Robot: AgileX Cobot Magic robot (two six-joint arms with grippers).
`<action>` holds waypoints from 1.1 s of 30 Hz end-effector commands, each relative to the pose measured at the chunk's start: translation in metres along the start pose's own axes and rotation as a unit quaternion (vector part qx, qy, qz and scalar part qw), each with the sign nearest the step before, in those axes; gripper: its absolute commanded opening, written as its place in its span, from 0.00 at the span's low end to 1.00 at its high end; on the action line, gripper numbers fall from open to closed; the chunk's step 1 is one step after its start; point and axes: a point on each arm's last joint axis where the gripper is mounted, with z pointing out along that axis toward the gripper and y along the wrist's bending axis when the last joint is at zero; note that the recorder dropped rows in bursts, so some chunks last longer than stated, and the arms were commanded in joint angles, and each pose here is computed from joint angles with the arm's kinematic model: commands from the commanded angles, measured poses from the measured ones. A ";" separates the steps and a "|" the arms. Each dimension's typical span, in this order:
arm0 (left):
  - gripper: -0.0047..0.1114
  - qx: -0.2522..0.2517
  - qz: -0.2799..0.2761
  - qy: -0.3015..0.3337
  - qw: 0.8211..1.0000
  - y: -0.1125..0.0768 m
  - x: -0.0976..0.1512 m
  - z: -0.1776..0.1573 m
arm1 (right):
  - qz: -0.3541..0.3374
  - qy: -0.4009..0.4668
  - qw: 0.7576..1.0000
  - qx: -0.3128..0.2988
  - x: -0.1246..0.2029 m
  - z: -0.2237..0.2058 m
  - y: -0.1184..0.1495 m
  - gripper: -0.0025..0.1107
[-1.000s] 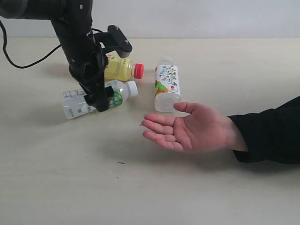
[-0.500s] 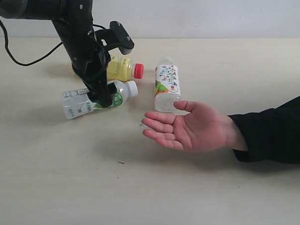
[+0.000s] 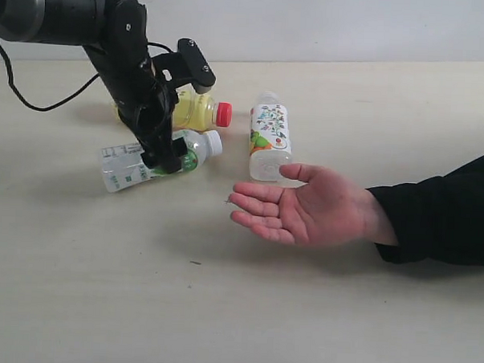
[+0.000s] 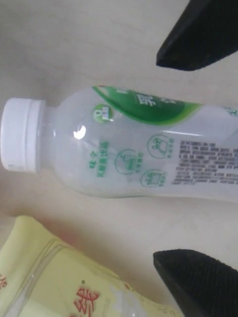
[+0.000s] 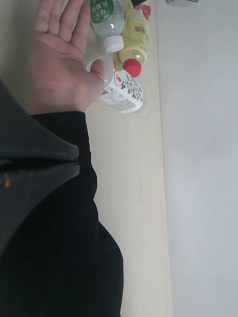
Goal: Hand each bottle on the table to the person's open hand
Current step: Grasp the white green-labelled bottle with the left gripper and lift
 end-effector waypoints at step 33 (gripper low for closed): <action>0.04 0.042 -0.091 0.064 0.993 -0.010 0.013 -0.034 | -0.005 -0.003 1.000 -0.003 0.001 0.000 0.000 0.02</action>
